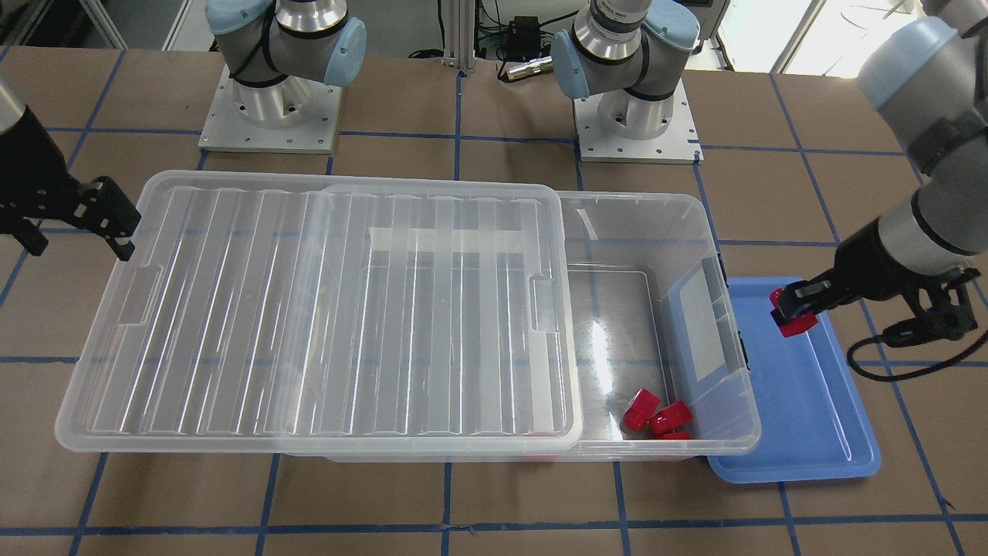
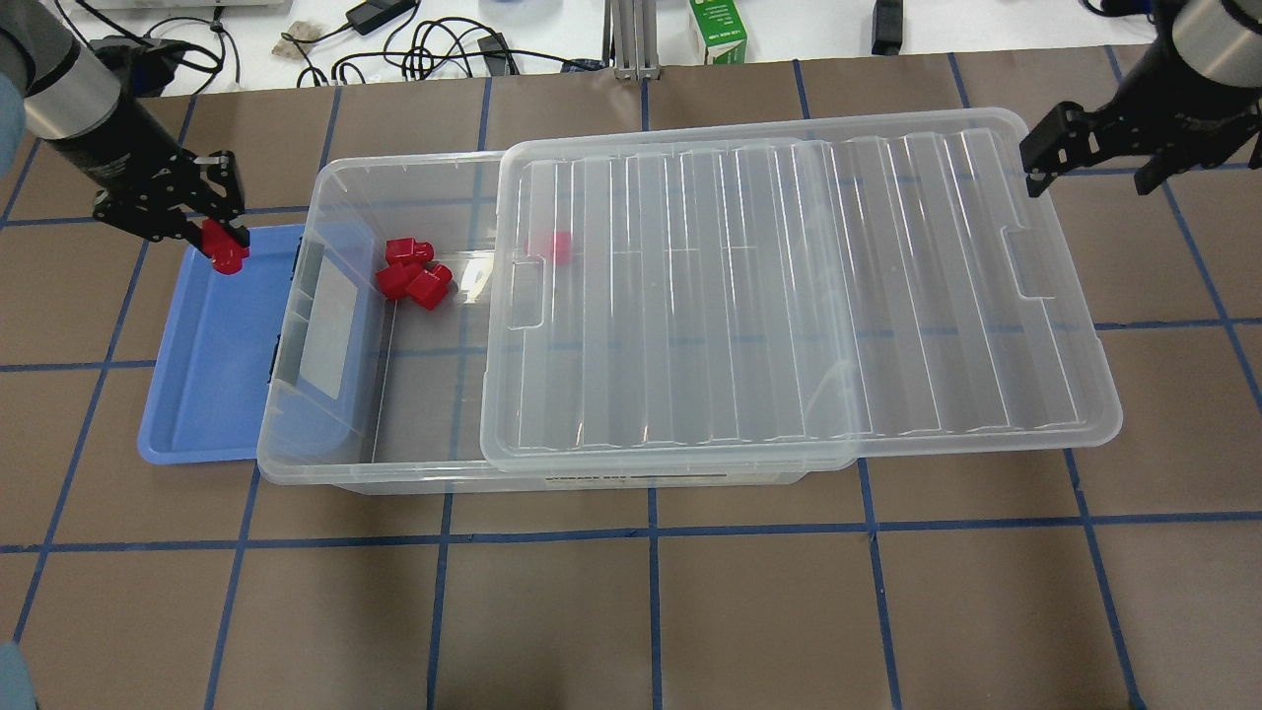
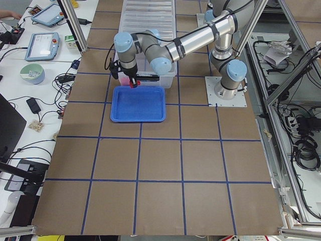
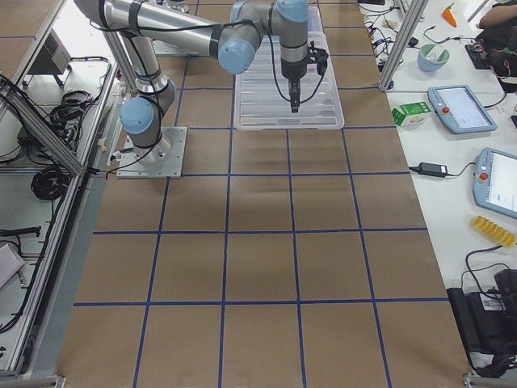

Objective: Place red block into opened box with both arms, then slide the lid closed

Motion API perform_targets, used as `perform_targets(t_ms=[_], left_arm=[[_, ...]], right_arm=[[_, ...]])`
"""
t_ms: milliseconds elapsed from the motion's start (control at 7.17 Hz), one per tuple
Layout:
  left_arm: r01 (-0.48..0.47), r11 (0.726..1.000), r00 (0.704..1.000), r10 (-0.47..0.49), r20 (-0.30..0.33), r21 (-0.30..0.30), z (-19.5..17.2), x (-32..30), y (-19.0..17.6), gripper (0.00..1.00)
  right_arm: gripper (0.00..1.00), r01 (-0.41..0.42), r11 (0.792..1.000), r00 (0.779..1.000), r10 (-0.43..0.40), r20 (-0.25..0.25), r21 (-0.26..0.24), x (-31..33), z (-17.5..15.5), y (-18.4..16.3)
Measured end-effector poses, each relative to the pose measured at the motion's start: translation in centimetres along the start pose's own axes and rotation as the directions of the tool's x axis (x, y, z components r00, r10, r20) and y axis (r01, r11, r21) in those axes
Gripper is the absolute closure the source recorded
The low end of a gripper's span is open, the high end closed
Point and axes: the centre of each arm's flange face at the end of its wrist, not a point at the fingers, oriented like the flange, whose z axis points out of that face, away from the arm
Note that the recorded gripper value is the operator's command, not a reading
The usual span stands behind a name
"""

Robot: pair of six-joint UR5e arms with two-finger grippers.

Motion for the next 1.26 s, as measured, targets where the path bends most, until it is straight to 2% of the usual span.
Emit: perform_targets(t_ms=[140,419,698,977,1256], left_arm=[[-0.066,0.998,0.998,0.067,0.013,-0.021,0.1,5.1,2.3,0.99],[-0.15,0.987,0.988,0.151,0.033,-0.05,4.1,10.4,5.0,0.99],[-0.168,0.986,0.985,0.168,0.038,-0.005,9.4,11.1,5.8,0.99],[-0.15,0.989,0.988,0.151,0.039,-0.013,13.6,10.8,7.0,0.99],[-0.138,0.99,0.989,0.14,0.04,-0.033,16.6,10.3,7.7,0.88]], right_arm=[[0.0,0.002,1.0,1.0,-0.002,0.018,-0.004,-3.5,-2.9,0.3],[0.0,-0.007,1.0,0.999,0.008,0.033,-0.026,-9.7,-4.6,0.9],[0.0,-0.001,0.999,1.0,0.002,0.031,-0.037,-11.9,-4.5,1.3],[0.0,0.003,0.999,0.999,-0.002,0.033,-0.044,-12.2,-4.2,1.4],[0.0,0.016,0.998,0.999,-0.014,0.035,-0.061,-12.4,-3.2,1.0]])
